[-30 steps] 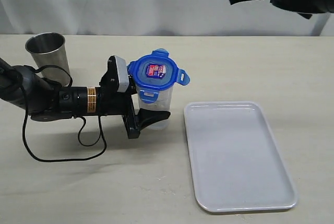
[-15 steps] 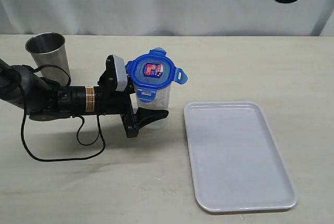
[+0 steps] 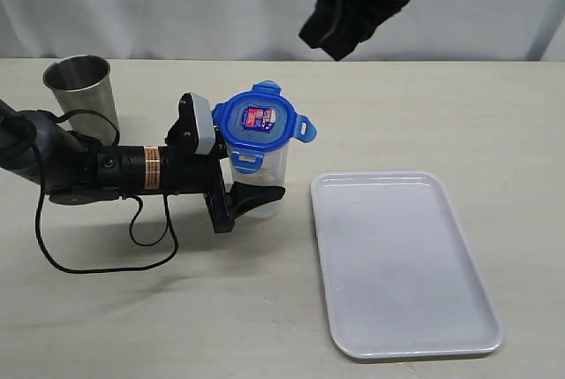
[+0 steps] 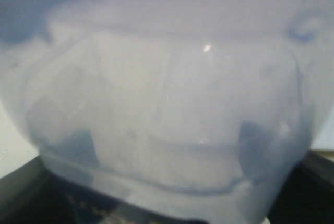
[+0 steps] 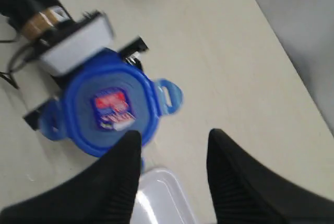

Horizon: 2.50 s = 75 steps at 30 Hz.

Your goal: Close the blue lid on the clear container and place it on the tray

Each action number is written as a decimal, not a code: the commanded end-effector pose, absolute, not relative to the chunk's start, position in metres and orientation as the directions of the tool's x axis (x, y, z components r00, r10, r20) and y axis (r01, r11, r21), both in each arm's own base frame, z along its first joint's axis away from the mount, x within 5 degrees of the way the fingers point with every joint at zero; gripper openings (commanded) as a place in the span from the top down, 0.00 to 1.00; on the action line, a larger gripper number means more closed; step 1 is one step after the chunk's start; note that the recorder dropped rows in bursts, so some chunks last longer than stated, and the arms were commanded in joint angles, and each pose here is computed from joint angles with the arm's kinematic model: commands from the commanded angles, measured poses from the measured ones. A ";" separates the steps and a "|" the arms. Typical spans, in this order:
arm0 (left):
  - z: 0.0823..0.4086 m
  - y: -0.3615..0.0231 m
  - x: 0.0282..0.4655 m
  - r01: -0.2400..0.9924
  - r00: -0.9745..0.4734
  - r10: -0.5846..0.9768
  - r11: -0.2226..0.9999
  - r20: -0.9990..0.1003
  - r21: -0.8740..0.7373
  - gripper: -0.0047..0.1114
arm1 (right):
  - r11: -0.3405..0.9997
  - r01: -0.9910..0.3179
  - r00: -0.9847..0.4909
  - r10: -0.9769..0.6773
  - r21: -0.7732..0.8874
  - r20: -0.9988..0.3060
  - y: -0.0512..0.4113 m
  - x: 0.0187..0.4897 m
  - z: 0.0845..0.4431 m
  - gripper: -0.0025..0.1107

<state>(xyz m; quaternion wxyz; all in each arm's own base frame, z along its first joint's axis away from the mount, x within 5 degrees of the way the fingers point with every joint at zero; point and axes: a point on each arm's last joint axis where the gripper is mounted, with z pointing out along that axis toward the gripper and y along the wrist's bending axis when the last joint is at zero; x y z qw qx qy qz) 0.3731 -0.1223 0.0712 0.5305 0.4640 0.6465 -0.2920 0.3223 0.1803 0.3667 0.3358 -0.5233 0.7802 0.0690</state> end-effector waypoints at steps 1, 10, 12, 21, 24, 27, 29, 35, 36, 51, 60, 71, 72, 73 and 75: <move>0.067 -0.121 0.373 0.912 -0.018 0.321 0.394 -0.947 0.116 0.96 | 0.310 -0.908 -0.104 -0.820 -0.283 -0.564 0.212 0.294 0.372 0.62; 0.067 -0.121 0.371 0.917 -0.034 0.319 0.387 -0.947 0.097 0.96 | 0.167 -0.911 -0.009 -0.922 -0.377 -0.386 0.260 0.279 0.319 0.62; 0.067 -0.122 0.371 0.921 -0.028 0.315 0.378 -0.949 0.098 0.96 | 0.171 -0.909 -0.022 -0.930 -0.379 -0.367 0.264 0.279 0.312 0.62; 0.069 -0.123 0.370 0.923 -0.030 0.293 0.375 -0.956 0.086 0.96 | 0.165 -0.931 -0.057 -0.947 -0.327 -0.315 0.272 0.281 0.290 0.62; 0.069 -0.123 0.370 0.922 -0.046 0.287 0.380 -0.957 0.069 0.96 | 0.167 -0.936 -0.067 -0.949 -0.311 -0.308 0.271 0.280 0.289 0.62; 0.069 -0.123 0.370 0.922 -0.046 0.287 0.380 -0.957 0.069 0.96 | 0.167 -0.937 -0.070 -0.950 -0.307 -0.303 0.272 0.281 0.287 0.62; 0.069 -0.123 0.370 0.922 -0.046 0.287 0.380 -0.957 0.069 0.96 | 0.164 -0.939 -0.072 -0.953 -0.303 -0.295 0.273 0.282 0.283 0.62; 0.069 -0.123 0.370 0.924 -0.042 0.281 0.375 -0.959 0.070 0.96 | 0.200 -0.913 -0.126 -0.967 -0.357 -0.220 0.271 0.294 0.268 0.62; 0.070 -0.123 0.370 0.925 -0.041 0.279 0.375 -0.959 0.069 0.96 | 0.206 -0.908 -0.134 -0.968 -0.364 -0.212 0.271 0.296 0.265 0.62; 0.072 -0.124 0.368 0.932 -0.025 0.261 0.354 -0.965 0.071 0.96 | 0.162 -0.925 -0.115 -0.982 -0.344 -0.152 0.275 0.301 0.242 0.69; 0.074 -0.125 0.367 0.936 -0.018 0.245 0.346 -0.969 0.070 0.96 | 0.106 -0.944 -0.081 -0.993 -0.313 -0.090 0.279 0.305 0.220 0.70; 0.079 -0.119 0.368 0.938 -0.003 0.193 0.341 -0.981 0.064 0.96 | 0.084 -0.935 -0.060 -0.995 -0.344 -0.080 0.280 0.309 0.217 0.70; 0.079 -0.118 0.368 0.937 -0.009 0.189 0.345 -0.982 0.057 0.96 | 0.082 -0.934 -0.057 -0.995 -0.348 -0.082 0.280 0.309 0.217 0.70; 0.079 -0.115 0.369 0.935 -0.018 0.179 0.351 -0.984 0.047 0.96 | 0.082 -0.931 -0.053 -0.994 -0.354 -0.091 0.281 0.309 0.217 0.70; 0.079 -0.115 0.369 0.935 -0.018 0.179 0.353 -0.984 0.047 0.96 | 0.059 -0.925 -0.031 -0.996 -0.376 -0.080 0.279 0.310 0.210 0.70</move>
